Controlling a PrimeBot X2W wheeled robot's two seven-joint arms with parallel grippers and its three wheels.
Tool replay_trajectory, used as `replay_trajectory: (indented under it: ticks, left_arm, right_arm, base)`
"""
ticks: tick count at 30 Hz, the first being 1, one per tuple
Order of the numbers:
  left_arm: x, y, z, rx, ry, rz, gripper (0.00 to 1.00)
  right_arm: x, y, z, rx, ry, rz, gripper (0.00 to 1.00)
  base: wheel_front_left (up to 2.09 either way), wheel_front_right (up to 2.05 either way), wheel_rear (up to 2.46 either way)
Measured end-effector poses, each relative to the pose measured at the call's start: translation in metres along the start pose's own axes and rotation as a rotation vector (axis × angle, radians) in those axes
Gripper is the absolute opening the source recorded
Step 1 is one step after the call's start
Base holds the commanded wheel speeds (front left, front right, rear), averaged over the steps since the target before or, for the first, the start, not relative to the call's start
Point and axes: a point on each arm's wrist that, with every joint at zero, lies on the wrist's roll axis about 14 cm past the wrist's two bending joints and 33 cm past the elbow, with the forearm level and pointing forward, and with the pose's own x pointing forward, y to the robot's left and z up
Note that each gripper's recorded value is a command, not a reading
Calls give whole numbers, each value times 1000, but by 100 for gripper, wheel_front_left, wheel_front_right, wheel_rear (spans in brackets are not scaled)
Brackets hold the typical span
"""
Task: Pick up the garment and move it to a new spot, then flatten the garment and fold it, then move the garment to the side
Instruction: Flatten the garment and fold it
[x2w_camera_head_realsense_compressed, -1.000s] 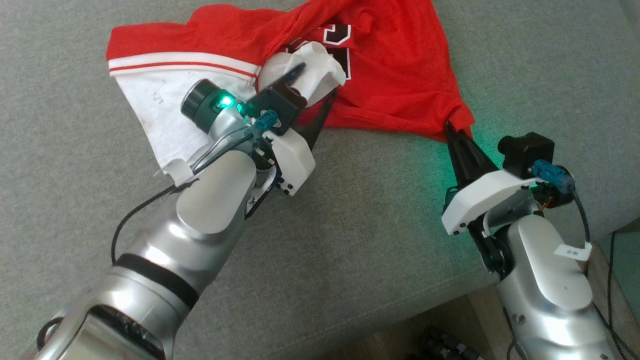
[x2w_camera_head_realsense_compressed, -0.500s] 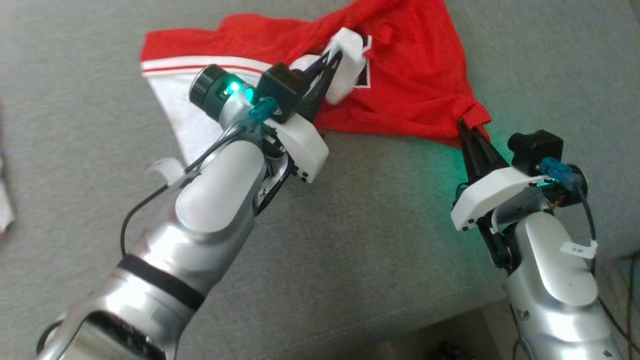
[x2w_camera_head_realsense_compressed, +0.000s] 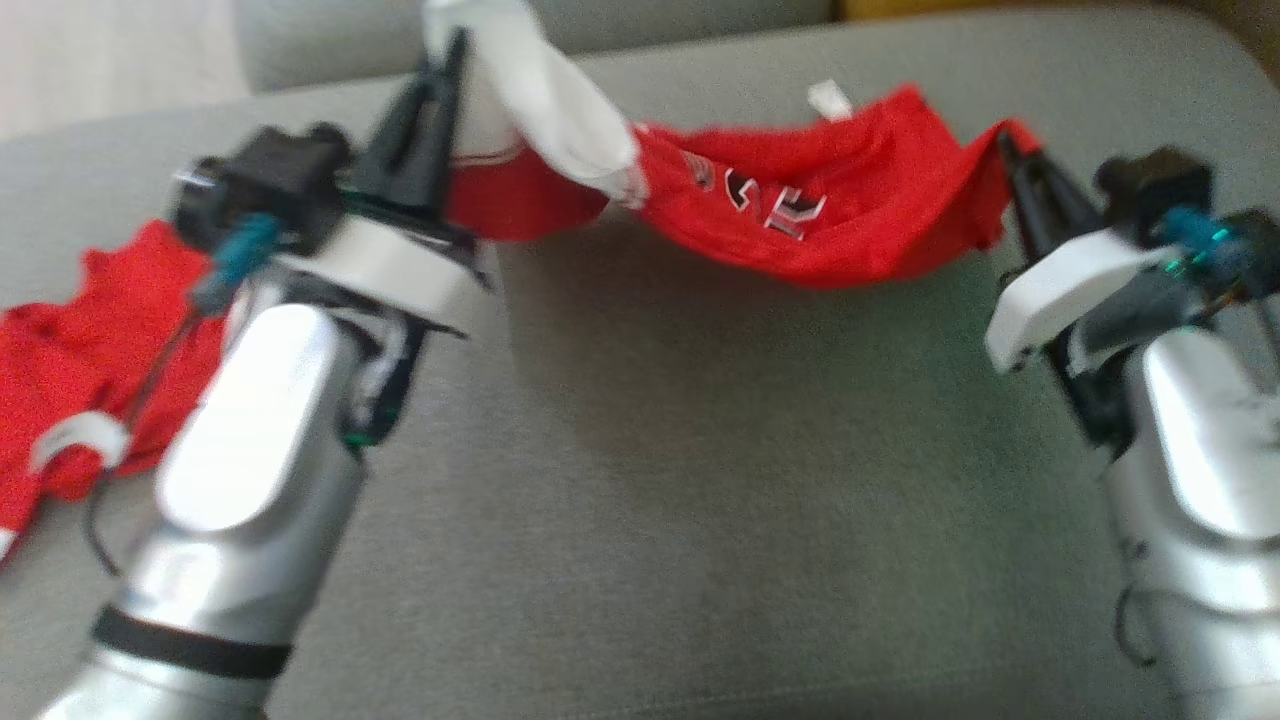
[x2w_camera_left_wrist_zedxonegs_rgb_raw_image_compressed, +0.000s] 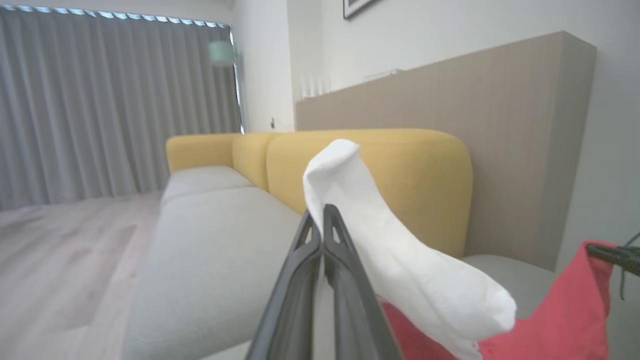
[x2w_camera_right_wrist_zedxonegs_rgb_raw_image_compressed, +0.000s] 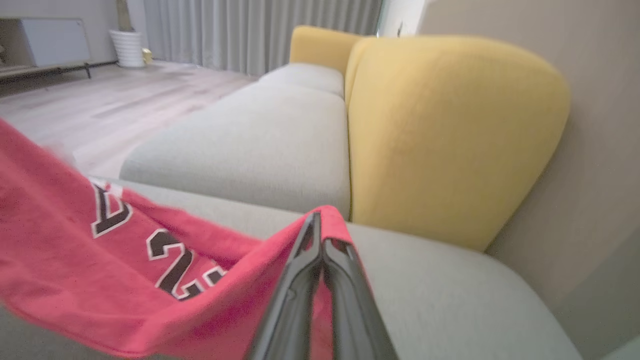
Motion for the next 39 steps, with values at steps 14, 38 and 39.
replay_trajectory:
  ticks: [14,38,39]
  left_arm:
    - [-62,85,179,241,-325,214,0]
    - [-27,113,215,261,-292,192,0]
    - [-15,120,214,265,-290,190,0]
  right_arm:
    - [-32,-23,202,-65,-433,35,0]
    - [-21,-37,212,-76,-279,32,0]
    - [-10,-39,219,-87,-291,24,0]
  base:
    - [0,0,0]
    - [0,0,0]
    - [0,0,0]
